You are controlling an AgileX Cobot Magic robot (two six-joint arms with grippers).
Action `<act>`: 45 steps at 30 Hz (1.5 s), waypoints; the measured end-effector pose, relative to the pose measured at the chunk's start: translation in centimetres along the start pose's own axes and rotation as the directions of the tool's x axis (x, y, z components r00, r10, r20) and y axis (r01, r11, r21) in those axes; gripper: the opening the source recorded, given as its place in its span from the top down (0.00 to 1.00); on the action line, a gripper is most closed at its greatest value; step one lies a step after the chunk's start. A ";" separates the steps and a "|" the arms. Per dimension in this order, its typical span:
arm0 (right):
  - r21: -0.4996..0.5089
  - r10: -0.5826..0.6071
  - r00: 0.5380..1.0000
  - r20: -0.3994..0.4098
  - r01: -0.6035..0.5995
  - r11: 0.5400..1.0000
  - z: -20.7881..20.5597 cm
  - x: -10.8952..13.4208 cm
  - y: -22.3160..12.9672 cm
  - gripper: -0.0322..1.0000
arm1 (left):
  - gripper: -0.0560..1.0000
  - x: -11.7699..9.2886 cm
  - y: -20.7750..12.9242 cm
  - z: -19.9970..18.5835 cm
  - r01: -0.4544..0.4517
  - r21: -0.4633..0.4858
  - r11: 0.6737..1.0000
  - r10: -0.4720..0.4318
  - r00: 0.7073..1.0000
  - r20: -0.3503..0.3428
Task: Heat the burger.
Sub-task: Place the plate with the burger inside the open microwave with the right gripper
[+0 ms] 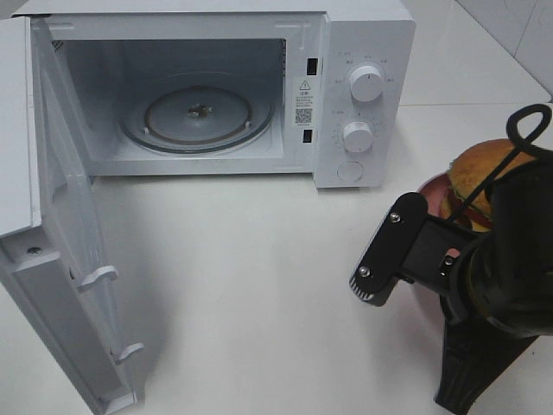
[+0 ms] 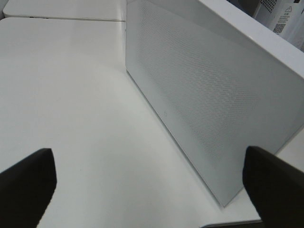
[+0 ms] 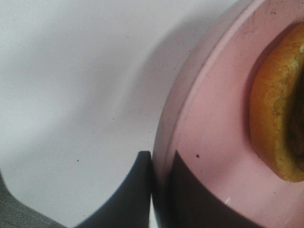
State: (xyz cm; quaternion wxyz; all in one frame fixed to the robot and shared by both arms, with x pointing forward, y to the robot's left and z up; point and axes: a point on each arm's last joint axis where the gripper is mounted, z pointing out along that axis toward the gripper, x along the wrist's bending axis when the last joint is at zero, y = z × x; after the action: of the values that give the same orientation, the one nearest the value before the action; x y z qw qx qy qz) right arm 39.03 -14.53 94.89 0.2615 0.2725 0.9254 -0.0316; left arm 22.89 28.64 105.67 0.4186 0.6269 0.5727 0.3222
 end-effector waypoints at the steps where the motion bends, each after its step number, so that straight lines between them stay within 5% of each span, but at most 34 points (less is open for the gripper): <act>1: 0.000 0.000 1.000 0.000 0.000 1.000 0.0 0.0 0.0 0.94 | 0.01 0.0 0.0 0.0 0.000 0.000 1.000 0.000 1.000 0.000; 18: -0.131 -0.310 0.949 0.056 0.315 0.940 -1.5 2.3 1.1 0.94 | 0.01 0.0 0.0 0.0 0.000 0.000 1.000 0.000 1.000 0.000; 30: -0.251 -0.602 0.791 0.103 0.607 0.754 -1.7 3.2 2.1 0.92 | 0.01 0.0 0.0 0.0 0.000 0.000 1.000 0.000 1.000 0.000; 35: -0.285 -0.622 0.775 0.115 0.625 0.727 -1.8 3.4 2.4 0.92 | 0.01 0.0 0.0 0.0 0.000 0.000 1.000 0.000 1.000 0.000; 45: -0.388 -0.698 0.694 0.177 0.701 0.599 -2.2 4.0 3.3 0.92 | 0.01 0.0 0.0 0.0 0.000 0.000 1.000 0.000 1.000 0.000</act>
State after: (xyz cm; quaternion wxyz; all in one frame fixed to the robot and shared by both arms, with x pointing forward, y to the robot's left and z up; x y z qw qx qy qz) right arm 36.82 -9.34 95.02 0.2843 -0.1755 0.9399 0.0709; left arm 22.89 28.64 105.67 0.4186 0.6269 0.5727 0.3222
